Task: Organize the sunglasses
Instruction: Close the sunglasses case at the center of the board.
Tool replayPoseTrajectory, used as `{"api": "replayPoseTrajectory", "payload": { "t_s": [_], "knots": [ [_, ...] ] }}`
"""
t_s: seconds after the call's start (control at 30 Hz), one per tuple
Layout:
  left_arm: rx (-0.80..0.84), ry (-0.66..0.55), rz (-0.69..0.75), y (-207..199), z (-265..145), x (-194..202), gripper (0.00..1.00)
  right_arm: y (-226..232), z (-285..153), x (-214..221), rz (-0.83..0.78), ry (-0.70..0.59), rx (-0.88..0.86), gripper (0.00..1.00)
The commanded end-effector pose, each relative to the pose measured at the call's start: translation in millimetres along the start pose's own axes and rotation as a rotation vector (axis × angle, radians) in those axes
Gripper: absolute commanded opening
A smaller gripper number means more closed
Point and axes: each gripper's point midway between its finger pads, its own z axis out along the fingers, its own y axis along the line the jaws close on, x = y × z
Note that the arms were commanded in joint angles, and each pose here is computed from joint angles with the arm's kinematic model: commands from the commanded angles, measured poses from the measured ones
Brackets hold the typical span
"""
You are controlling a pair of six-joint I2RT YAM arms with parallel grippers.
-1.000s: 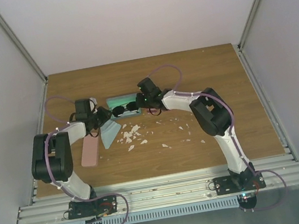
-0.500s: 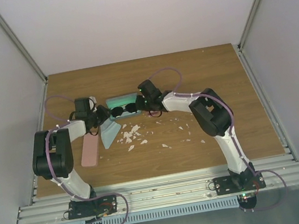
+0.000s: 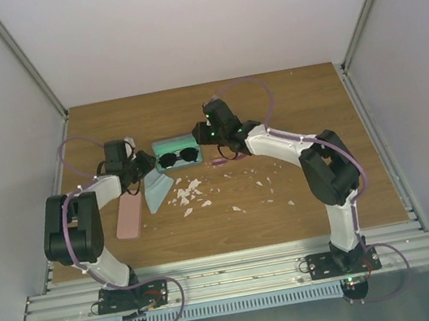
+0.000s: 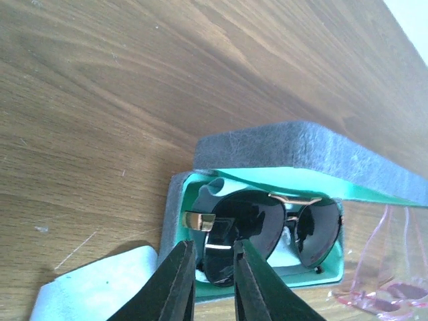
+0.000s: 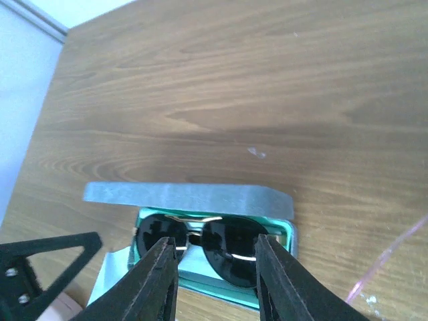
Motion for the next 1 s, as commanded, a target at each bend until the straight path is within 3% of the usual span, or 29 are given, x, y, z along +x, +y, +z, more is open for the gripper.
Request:
{"api": "replayPoseTrajectory", "payload": {
  "t_s": [0.0,0.37,0.7,0.97],
  "knots": [
    [-0.015,-0.025,0.011,8,1,-1,0.16,17,-4,-5,-0.134,-0.005,-0.038,0.33],
    [-0.016,0.026,-0.026,23,1,29,0.03,46,55,-6,-0.194,0.059,-0.127,0.34],
    [-0.016,0.056,-0.047,29,13,36,0.01,49,78,-4,-0.308,0.062,-0.086,0.34],
    [-0.028,0.081,-0.056,32,24,41,0.00,46,96,17,-0.311,0.157,-0.090,0.35]
  ]
}}
